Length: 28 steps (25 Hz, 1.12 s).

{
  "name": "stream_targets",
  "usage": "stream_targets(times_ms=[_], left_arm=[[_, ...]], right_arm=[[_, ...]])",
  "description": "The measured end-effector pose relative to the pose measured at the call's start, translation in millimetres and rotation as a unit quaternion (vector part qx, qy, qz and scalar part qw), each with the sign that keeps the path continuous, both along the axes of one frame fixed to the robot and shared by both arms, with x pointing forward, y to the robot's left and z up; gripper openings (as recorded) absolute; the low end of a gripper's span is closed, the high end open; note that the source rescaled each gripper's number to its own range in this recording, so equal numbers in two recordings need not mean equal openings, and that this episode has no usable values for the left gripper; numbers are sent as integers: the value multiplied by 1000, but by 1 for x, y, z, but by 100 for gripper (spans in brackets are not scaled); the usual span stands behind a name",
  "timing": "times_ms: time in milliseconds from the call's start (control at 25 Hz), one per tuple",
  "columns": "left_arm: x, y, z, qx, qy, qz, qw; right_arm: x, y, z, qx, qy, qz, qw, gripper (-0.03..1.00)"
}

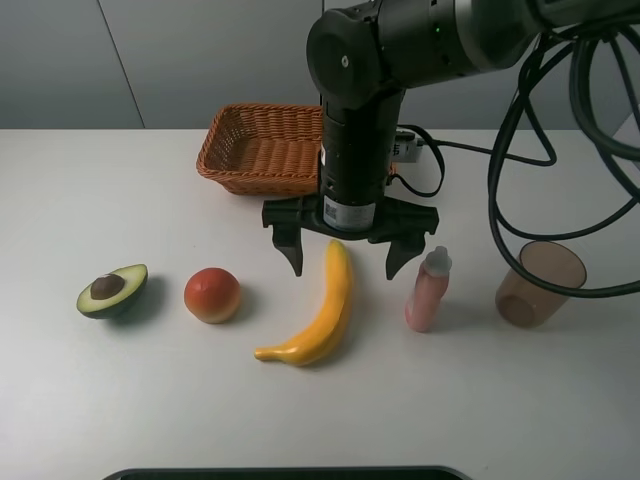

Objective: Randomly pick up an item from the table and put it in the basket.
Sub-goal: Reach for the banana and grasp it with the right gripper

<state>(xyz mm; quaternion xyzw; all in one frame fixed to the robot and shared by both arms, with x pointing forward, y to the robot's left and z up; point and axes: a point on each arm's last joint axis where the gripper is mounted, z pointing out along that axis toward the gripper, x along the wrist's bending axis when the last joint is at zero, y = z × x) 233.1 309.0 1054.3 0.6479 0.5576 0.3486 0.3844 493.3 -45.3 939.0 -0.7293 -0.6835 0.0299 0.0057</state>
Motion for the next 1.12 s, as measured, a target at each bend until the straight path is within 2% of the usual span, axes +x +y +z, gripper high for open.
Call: stream_targets(times_ms=[320, 560, 1120], left_arm=[[0, 0, 0, 0, 0, 0, 1000], [0, 0, 0, 0, 0, 0, 1000], [0, 0, 0, 0, 0, 0, 1000]], right_arm=[[4, 3, -35, -22, 20, 9, 1000, 100], [8, 8, -47, -9, 8, 11, 1000, 100], [9, 11, -75, -25, 10, 52, 998, 100]])
